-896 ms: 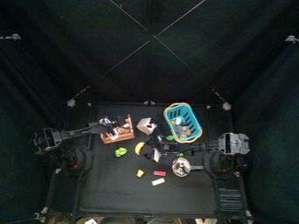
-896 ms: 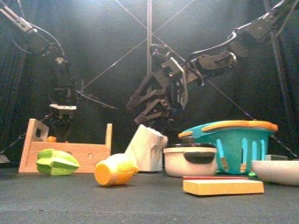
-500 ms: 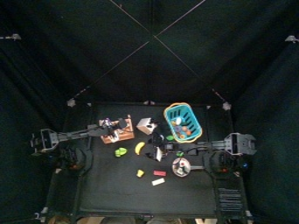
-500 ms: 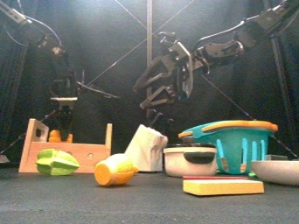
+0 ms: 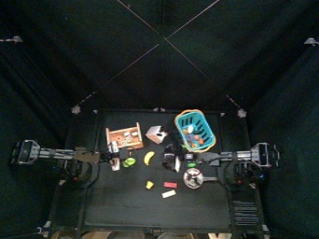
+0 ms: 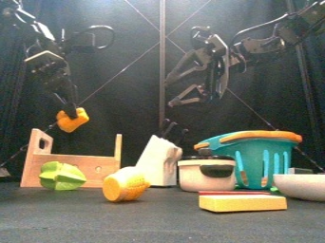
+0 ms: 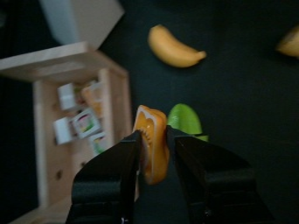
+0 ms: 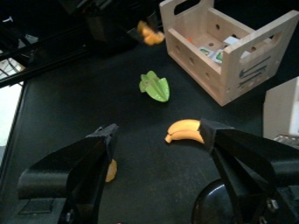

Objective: Place squash half on table

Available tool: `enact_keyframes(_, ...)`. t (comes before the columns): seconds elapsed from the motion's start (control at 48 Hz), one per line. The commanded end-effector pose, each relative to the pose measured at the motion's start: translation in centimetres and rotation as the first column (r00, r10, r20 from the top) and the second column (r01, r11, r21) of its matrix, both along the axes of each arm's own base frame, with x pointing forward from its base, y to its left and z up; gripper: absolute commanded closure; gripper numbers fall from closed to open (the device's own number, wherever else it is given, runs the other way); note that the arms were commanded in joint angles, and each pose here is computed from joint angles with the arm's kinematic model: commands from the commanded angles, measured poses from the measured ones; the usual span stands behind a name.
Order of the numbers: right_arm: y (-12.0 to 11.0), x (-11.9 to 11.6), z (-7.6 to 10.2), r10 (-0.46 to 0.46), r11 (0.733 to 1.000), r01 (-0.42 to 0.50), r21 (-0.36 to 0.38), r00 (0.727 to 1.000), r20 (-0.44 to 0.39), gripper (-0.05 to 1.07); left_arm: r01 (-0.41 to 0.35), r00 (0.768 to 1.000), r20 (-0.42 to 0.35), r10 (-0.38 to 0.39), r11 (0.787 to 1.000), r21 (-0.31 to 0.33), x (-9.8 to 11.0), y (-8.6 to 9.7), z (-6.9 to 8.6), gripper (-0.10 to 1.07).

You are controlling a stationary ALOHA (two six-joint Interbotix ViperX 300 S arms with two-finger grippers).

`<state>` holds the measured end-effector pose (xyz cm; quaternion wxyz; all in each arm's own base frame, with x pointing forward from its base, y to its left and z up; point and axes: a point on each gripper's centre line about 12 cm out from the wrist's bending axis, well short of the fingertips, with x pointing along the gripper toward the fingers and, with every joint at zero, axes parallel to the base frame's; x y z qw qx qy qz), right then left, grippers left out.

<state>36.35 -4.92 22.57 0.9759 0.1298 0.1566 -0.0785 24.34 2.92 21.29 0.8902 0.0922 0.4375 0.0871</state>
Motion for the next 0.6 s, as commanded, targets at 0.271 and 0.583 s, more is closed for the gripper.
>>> enact_keyframes(0.271,0.6,-0.2,1.1,-0.006,1.0,0.005,0.031,0.999,0.041,0.0,0.231,0.958,0.204,-0.204,0.966,-0.118,0.1,-4.9,-2.5,0.29)
enact_keyframes(0.583,0.6,0.0,0.1,-0.013,0.999,0.012,0.048,1.0,0.015,0.0,0.316,0.936,0.218,-0.276,0.932,-0.178,1.6,-7.1,-5.9,0.28)
